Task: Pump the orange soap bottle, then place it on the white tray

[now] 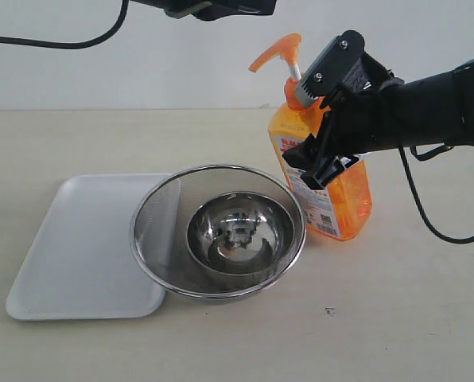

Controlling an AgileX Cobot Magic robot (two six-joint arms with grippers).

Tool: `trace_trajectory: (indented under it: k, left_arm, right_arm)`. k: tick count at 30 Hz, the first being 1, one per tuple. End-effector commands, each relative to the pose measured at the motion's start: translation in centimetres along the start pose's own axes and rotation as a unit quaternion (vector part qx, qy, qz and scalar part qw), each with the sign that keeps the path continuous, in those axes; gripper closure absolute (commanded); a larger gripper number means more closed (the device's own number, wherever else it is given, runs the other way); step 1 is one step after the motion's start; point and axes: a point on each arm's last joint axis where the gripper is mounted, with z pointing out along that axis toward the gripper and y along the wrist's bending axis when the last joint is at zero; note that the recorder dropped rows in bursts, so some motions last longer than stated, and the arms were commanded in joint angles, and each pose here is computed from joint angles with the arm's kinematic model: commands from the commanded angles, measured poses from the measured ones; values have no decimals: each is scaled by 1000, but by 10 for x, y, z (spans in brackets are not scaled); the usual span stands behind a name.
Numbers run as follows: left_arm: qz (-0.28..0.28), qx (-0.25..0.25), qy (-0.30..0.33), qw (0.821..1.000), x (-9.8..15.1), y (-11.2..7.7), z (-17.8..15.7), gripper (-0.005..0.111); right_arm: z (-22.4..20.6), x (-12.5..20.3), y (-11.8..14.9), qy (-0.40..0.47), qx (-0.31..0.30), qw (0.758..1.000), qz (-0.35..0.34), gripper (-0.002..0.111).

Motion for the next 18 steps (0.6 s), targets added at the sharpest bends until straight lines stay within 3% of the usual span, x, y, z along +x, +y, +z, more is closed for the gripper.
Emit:
trace_trajectory:
  k: [1, 18]
  left_arm:
    - [1, -1, -4, 1000, -3, -5, 4, 102]
    - [-18, -32, 5, 999, 10, 10, 19, 102]
  right_arm:
    - [-5, -6, -1, -14, -2, 1000, 1, 108]
    - [-5, -6, 0, -14, -3, 1000, 0, 108]
